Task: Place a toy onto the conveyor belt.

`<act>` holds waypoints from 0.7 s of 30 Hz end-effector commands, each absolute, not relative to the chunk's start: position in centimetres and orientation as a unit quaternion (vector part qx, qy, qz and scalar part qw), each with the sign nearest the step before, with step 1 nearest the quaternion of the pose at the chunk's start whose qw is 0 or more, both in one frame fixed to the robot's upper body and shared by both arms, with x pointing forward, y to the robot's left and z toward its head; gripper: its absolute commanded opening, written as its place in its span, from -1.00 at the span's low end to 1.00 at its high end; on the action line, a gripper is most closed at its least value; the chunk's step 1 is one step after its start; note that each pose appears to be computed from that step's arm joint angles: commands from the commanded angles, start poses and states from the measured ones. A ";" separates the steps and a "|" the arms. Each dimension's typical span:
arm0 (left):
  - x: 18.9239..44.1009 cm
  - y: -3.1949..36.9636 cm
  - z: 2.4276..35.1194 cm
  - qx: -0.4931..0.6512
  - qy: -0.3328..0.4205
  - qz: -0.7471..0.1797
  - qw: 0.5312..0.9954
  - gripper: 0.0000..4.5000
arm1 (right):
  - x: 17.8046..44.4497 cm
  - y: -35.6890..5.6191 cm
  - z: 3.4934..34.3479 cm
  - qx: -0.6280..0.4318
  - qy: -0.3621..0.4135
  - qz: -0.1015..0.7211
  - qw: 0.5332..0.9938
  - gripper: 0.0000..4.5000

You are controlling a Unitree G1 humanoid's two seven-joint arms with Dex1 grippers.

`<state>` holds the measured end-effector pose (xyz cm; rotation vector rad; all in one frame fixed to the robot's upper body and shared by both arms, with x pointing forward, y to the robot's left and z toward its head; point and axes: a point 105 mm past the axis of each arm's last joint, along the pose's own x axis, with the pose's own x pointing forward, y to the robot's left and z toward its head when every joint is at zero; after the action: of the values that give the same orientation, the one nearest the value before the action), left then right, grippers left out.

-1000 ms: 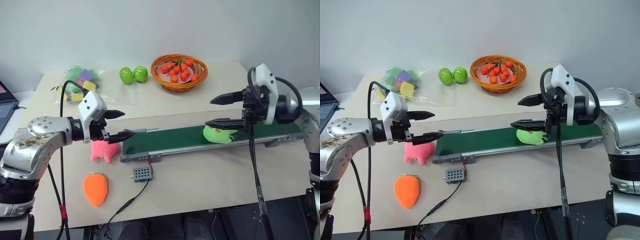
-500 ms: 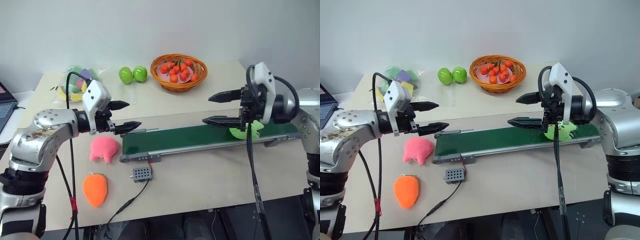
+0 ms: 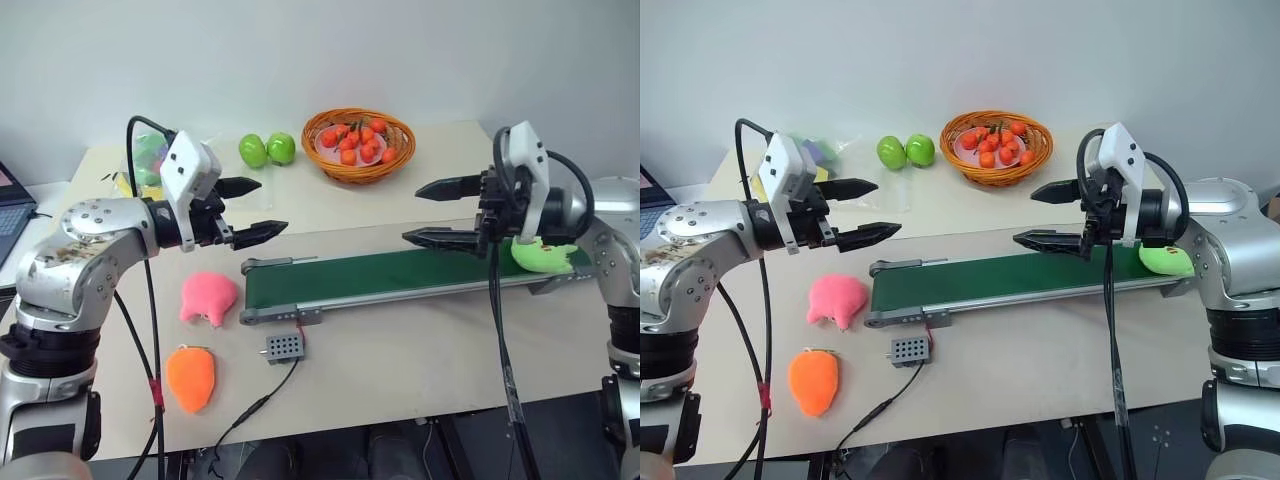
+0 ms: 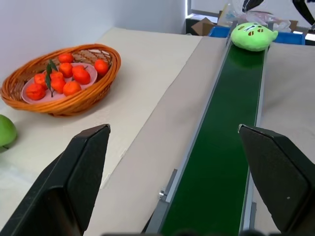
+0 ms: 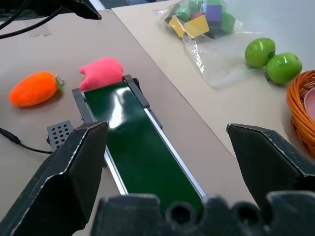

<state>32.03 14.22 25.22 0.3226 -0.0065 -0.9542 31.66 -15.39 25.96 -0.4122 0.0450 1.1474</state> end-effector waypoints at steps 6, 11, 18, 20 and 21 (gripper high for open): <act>31.9 15.1 27.3 0.167 -0.039 -0.425 0.889 0.98 | 32.0 -15.1 27.4 -0.207 -0.019 0.534 0.820 1.00; 32.0 15.8 27.6 0.165 -0.042 -0.408 0.897 0.98 | 32.2 -14.8 27.3 -0.205 -0.024 0.537 0.818 1.00; 31.8 16.3 27.8 0.164 -0.039 -0.402 0.900 0.98 | 32.5 -14.5 27.3 -0.204 -0.027 0.541 0.816 1.00; 31.8 16.5 27.8 0.163 -0.038 -0.400 0.901 0.98 | 32.6 -14.4 27.3 -0.204 -0.028 0.542 0.815 1.00; 31.7 16.7 27.9 0.163 -0.037 -0.398 0.902 0.98 | 32.6 -14.4 27.3 -0.204 -0.028 0.542 0.815 1.00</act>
<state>32.42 16.35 26.41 0.3128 -0.0290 -0.8327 32.89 -14.64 25.89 -0.3996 0.0024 1.1487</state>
